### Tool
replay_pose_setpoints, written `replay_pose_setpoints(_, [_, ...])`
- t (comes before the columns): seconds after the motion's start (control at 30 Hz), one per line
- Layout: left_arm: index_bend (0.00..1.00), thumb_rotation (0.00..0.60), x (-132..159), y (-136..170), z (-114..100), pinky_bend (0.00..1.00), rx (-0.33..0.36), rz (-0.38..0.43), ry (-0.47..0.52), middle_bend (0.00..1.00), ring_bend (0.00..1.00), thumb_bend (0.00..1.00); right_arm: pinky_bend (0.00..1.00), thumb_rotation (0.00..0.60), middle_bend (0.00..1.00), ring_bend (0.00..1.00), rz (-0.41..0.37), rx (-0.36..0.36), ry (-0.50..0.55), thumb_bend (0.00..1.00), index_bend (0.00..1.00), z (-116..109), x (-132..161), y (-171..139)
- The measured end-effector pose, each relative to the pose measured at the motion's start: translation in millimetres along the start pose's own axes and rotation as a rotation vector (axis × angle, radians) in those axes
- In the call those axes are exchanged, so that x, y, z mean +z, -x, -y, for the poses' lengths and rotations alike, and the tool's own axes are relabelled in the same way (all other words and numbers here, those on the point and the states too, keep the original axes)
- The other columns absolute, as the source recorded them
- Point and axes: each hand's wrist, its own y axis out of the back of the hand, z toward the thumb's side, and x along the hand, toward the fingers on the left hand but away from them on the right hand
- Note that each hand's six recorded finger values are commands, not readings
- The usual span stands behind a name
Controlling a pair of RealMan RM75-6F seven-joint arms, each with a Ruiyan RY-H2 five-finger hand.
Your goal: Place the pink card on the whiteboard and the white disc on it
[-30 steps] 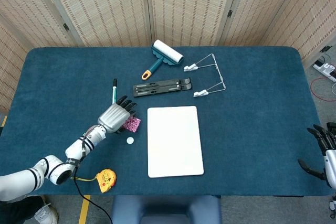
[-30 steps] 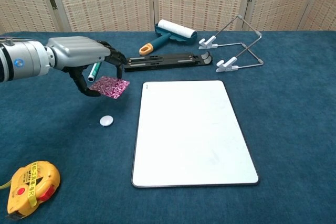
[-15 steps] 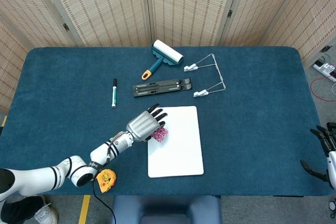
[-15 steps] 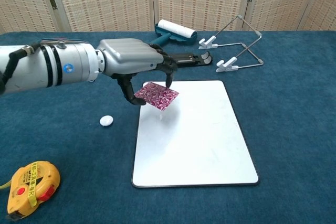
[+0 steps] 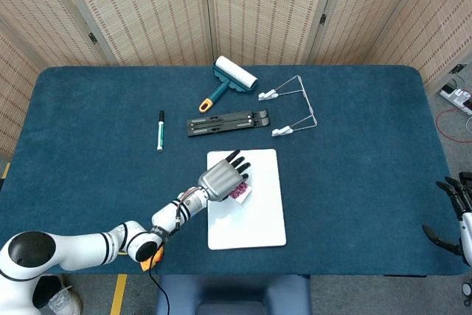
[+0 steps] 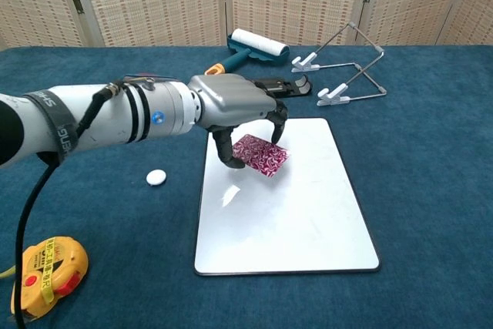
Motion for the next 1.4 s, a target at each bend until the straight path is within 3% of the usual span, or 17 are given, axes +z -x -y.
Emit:
replay_pose_setpoints(0.27, [0.26, 0.6, -2.7, 3.6, 4.9, 0.0, -0.024, -0.033, 0.012, 0.13, 0.08, 0.31, 0.0, 0.6, 0.15, 0.13, -0.003, 0.002, 0.002, 0.23, 0.16, 0.9, -0.4, 1.5])
replay_pose_setpoints(0.57, [0.35, 0.6, -29.4, 34.7, 3.6, 0.0, 0.007, -0.083, 0.035, 0.13, 0.07, 0.31, 0.0, 0.6, 0.15, 0.13, -0.016, 0.005, 0.001, 0.23, 0.16, 0.8, 1.7, 3.0])
replay_pose_setpoints(0.77, [0.37, 0.6, -56.5, 71.1, 19.7, 0.0, 0.01, -0.119, 0.039, 0.13, 0.07, 0.31, 0.0, 0.6, 0.15, 0.13, -0.024, 0.01, 0.004, 0.23, 0.16, 3.4, 3.9, 4.5])
replay_pose_setpoints(1.0, [0.38, 0.6, -77.3, 111.6, 51.4, 0.0, -0.035, -0.149, 0.042, 0.13, 0.07, 0.31, 0.0, 0.6, 0.15, 0.13, -0.036, 0.013, 0.002, 0.23, 0.16, 4.5, 8.0, 7.6])
replay_pose_setpoints(1.4, [0.42, 0.6, -67.9, 109.0, 71.0, 0.0, -0.066, -0.13, 0.047, 0.13, 0.08, 0.31, 0.0, 0.6, 0.15, 0.13, -0.041, 0.014, 0.002, 0.23, 0.17, 4.8, 11.1, 7.5])
